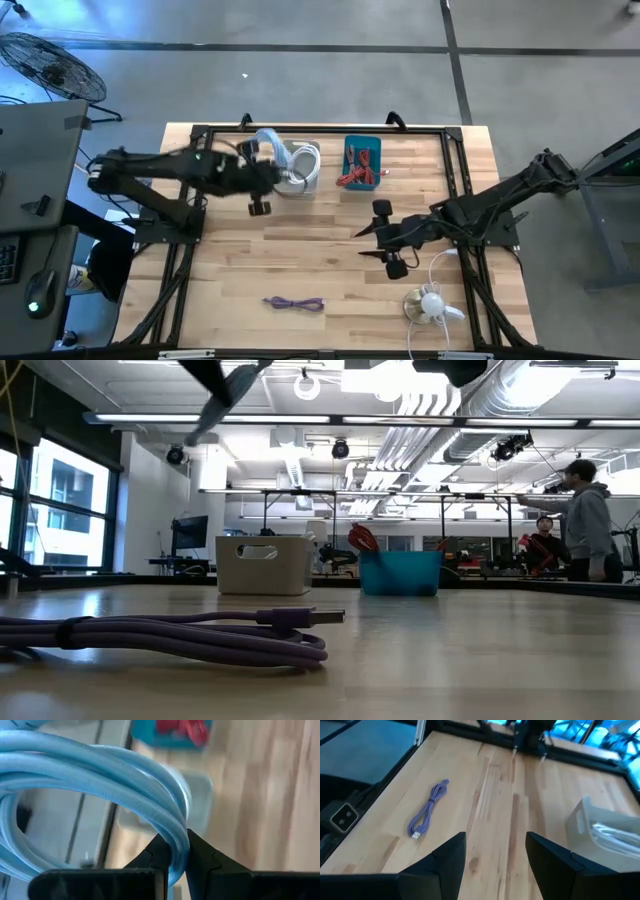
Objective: Pick & Place USB Port
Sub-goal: Put the blue HDMI cable into the gray bin, then put the violet charger cable into the blue bin
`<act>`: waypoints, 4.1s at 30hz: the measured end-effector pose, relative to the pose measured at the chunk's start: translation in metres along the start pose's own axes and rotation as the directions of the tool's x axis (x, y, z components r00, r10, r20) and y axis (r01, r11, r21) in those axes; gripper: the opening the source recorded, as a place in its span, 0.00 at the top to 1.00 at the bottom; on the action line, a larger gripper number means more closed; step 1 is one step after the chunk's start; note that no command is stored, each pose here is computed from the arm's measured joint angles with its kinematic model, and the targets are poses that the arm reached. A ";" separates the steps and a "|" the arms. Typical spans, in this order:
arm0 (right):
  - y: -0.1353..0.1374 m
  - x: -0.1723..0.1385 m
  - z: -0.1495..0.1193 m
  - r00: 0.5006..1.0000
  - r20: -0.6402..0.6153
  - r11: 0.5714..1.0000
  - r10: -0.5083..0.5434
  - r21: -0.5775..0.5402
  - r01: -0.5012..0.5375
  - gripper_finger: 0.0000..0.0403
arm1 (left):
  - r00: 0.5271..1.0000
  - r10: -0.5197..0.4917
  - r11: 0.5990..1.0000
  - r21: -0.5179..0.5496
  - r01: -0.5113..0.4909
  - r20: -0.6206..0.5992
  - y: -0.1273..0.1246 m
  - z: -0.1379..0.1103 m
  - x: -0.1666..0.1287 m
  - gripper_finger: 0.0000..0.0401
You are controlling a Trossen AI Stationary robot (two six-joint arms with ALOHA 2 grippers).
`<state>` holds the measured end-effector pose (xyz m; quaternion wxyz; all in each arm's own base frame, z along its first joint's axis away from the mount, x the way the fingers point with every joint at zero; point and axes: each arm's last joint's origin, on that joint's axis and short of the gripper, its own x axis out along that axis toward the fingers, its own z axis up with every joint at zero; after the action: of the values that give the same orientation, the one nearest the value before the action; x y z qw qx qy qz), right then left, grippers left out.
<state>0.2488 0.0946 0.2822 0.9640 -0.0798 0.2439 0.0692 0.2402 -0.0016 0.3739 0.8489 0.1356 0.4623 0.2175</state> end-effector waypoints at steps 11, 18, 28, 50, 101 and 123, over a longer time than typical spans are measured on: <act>0.001 -0.013 0.005 0.998 0.044 0.999 -0.037 0.024 0.036 0.51 | 0.954 -0.177 0.983 0.087 0.161 0.242 0.054 -0.012 0.051 0.92; 0.000 -0.013 0.005 0.997 0.043 0.997 -0.066 0.031 0.065 0.51 | 0.888 -0.285 0.958 0.078 0.276 0.361 0.066 -0.037 0.102 0.92; 0.000 -0.013 0.006 0.996 0.056 0.997 -0.076 0.034 0.074 0.51 | 0.850 -0.337 0.938 0.074 0.337 0.405 0.071 -0.066 0.133 0.92; -0.001 -0.013 0.008 0.991 0.071 0.993 -0.117 0.040 0.114 0.51 | 0.838 -0.456 0.880 0.011 0.475 0.299 0.047 -0.084 0.195 0.82; 0.004 -0.013 -0.002 0.998 -0.025 0.995 -0.049 0.081 0.051 0.51 | 0.632 -0.769 0.634 -0.013 0.774 0.099 -0.062 -0.022 0.110 0.30; 0.010 -0.014 -0.002 0.998 -0.016 0.994 -0.066 0.090 0.068 0.51 | 0.716 -0.691 0.706 0.121 0.698 -0.099 -0.156 -0.046 0.065 0.30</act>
<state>0.2336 0.1026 0.2864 0.9668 -0.0446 0.2502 0.0252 0.2710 -0.1038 0.2348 0.8448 0.0099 0.5135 -0.1501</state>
